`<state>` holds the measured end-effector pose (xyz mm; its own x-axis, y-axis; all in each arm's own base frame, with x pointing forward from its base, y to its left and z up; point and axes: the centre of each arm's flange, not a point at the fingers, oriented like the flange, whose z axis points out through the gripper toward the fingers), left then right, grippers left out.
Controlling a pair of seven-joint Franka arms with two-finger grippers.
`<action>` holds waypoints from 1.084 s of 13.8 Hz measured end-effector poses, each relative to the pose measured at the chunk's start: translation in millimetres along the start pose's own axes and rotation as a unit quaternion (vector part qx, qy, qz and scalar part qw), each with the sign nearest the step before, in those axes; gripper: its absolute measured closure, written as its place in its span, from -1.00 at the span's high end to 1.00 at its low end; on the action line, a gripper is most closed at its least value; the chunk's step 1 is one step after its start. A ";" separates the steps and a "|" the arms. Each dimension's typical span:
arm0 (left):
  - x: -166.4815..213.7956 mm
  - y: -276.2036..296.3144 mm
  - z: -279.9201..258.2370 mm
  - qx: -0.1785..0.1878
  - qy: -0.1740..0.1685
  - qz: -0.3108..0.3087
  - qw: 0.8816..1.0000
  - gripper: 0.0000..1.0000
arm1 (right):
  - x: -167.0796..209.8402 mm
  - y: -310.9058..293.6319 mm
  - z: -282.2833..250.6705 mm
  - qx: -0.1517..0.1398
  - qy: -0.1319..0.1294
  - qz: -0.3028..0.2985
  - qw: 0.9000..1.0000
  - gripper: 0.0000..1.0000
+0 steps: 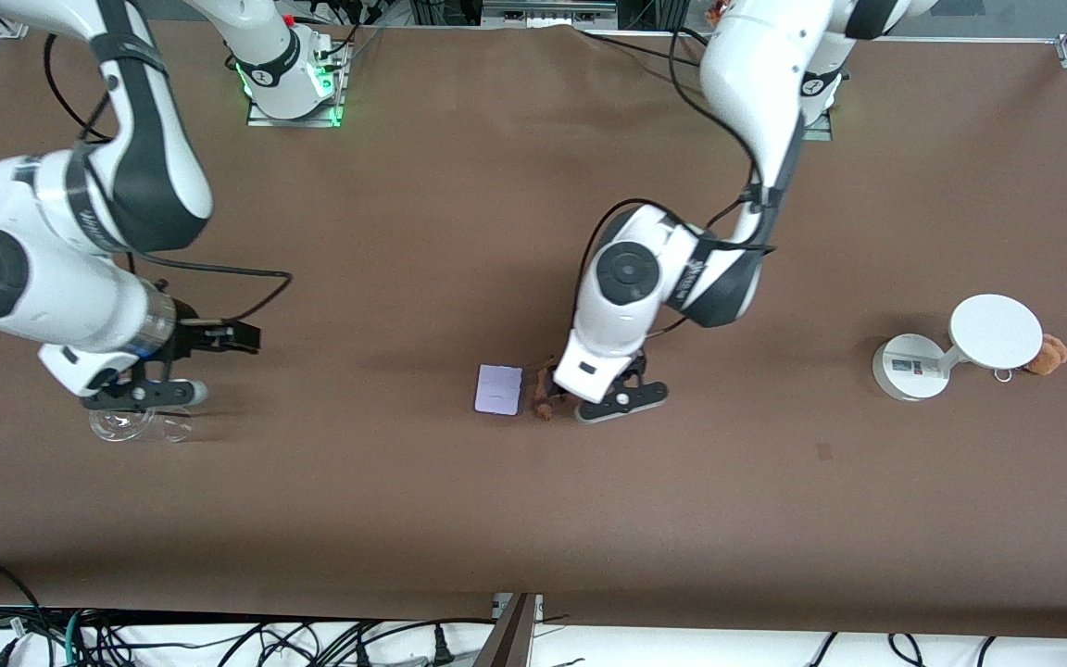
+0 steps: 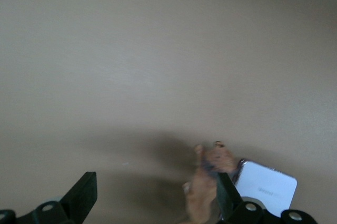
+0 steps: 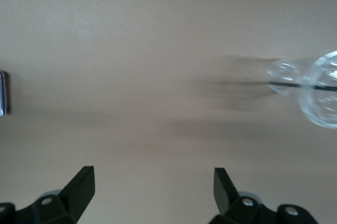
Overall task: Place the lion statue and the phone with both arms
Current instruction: 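Grasp the white phone with the right gripper while the left gripper grasps the lion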
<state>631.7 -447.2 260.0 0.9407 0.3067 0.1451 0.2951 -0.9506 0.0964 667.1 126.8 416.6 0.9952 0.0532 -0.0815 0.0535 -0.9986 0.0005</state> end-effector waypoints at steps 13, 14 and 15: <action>-38.3 36.3 50.1 0.002 0.048 0.049 0.998 -0.28 | 12.7 -183.4 145.5 0.027 0.076 0.064 0.995 1.00; -29.7 32.0 48.2 0.011 0.062 0.069 0.996 -0.28 | 12.2 -189.2 152.3 0.029 0.079 0.069 0.994 1.00; -15.3 25.6 43.5 0.017 0.074 0.089 0.993 -0.28 | 10.9 -197.2 158.2 0.033 0.084 0.076 0.993 1.00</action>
<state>632.1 -478.3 217.4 0.9440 0.1349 0.3011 0.1341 -0.9907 0.0233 654.5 323.6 257.9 0.9912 -0.1035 0.0826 -0.0983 -0.9930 -0.0652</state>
